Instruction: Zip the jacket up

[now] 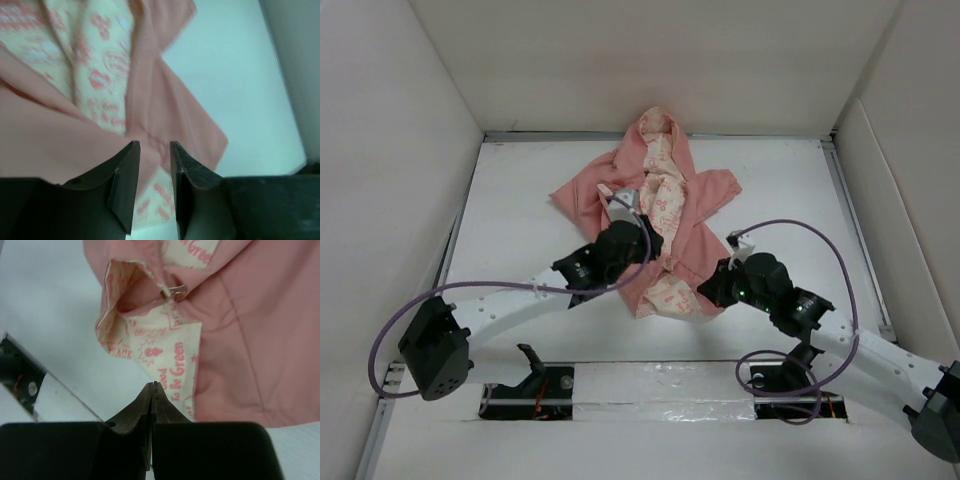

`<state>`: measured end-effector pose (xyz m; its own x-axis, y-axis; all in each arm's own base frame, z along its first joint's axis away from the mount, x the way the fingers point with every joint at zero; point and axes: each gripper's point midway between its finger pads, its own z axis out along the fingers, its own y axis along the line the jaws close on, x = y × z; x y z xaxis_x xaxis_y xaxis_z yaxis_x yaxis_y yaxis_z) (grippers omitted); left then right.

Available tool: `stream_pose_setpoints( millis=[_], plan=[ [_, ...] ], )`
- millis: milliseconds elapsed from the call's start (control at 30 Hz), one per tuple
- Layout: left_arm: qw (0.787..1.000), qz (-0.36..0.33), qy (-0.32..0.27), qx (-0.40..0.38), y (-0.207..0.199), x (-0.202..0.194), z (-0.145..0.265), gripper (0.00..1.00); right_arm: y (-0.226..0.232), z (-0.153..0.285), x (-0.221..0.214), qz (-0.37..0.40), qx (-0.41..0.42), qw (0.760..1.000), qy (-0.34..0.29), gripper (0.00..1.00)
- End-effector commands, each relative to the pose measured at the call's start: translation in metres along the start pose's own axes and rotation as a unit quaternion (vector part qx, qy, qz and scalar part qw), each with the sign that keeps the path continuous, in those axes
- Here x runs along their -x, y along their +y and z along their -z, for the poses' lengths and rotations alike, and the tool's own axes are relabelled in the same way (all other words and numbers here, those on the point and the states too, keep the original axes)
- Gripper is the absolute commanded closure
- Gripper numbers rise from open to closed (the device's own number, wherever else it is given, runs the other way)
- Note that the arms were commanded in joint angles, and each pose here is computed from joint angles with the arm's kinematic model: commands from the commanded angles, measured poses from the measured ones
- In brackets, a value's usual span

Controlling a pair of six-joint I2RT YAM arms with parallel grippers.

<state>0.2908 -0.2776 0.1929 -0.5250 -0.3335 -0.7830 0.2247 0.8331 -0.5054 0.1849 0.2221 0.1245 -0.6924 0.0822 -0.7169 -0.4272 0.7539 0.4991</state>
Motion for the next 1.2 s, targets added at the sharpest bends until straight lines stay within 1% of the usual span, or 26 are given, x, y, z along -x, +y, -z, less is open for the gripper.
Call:
stream_pose_setpoints(
  millis=[0,33,67,100,133,167,200,233,300,367,400,433,467,500,533,600,767,933,1067,1167],
  plan=[
    [0.998,-0.031,0.03,0.046,-0.013,-0.035,0.027,0.74,-0.016,0.01,0.044,0.02,-0.055,0.995,-0.08,1.0],
    [0.998,-0.018,0.039,0.045,-0.028,-0.053,0.032,0.77,-0.024,0.015,0.047,0.015,-0.071,0.993,-0.089,1.0],
    [0.998,-0.007,0.045,0.052,-0.03,-0.061,0.034,0.79,-0.027,0.02,0.053,0.013,-0.08,0.991,-0.103,1.0],
    [0.997,-0.001,0.05,0.052,-0.034,-0.072,0.032,0.8,-0.034,0.032,0.066,0.006,-0.097,0.986,-0.137,1.0],
    [0.997,0.023,0.044,0.055,-0.039,-0.076,0.03,0.8,-0.039,0.039,0.069,0.003,-0.107,0.983,-0.147,1.0],
    [0.997,0.032,0.043,0.056,-0.044,-0.083,0.03,0.79,-0.04,0.045,0.074,0.002,-0.111,0.981,-0.159,1.0],
    [0.996,0.039,0.043,0.061,-0.045,-0.088,0.027,0.75,-0.041,0.054,0.081,0.001,-0.112,0.978,-0.177,1.0],
    [0.995,0.052,0.032,0.081,-0.044,-0.09,0.018,0.72,-0.043,0.059,0.081,0.0,-0.117,0.977,-0.176,1.0],
    [0.992,0.041,0.021,0.114,-0.039,-0.097,0.015,0.68,-0.038,0.067,0.086,0.006,-0.11,0.977,-0.181,1.0],
    [0.989,0.031,-0.005,0.143,-0.04,-0.095,-0.001,0.6,-0.036,0.075,0.084,0.007,-0.108,0.978,-0.179,1.0],
    [0.986,0.011,-0.004,0.166,-0.031,-0.099,-0.003,0.54,-0.033,0.077,0.083,0.009,-0.102,0.979,-0.178,0.97],
    [0.983,0.013,-0.016,0.182,-0.034,-0.099,-0.013,0.53,-0.029,0.081,0.084,0.012,-0.092,0.979,-0.184,0.95],
    [0.981,0.008,-0.019,0.19,-0.035,-0.102,-0.014,0.53,-0.026,0.082,0.083,0.013,-0.083,0.979,-0.185,0.93],
    [0.978,-0.004,-0.018,0.208,-0.028,-0.105,-0.015,0.53,-0.023,0.082,0.082,0.013,-0.071,0.98,-0.183,0.89],
    [0.977,0.001,-0.024,0.212,-0.034,-0.108,-0.019,0.52,-0.021,0.082,0.081,0.013,-0.064,0.981,-0.182,0.87],
    [0.973,-0.002,-0.044,0.226,-0.032,-0.107,-0.017,0.51,-0.014,0.082,0.078,0.019,-0.045,0.983,-0.176,0.82],
    [0.965,0.002,-0.066,0.256,-0.018,-0.104,-0.014,0.49,-0.009,0.083,0.075,0.023,-0.031,0.985,-0.169,0.81],
    [0.953,-0.003,-0.071,0.295,0.001,-0.112,-0.011,0.48,0.001,0.087,0.071,0.029,-0.001,0.986,-0.166,0.8],
    [0.951,-0.007,-0.084,0.297,-0.001,-0.11,-0.015,0.48,0.005,0.086,0.069,0.03,0.012,0.986,-0.161,0.8],
    [0.945,0.003,-0.101,0.31,0.005,-0.101,-0.02,0.47,0.01,0.086,0.065,0.031,0.027,0.987,-0.154,0.8]
  ],
)
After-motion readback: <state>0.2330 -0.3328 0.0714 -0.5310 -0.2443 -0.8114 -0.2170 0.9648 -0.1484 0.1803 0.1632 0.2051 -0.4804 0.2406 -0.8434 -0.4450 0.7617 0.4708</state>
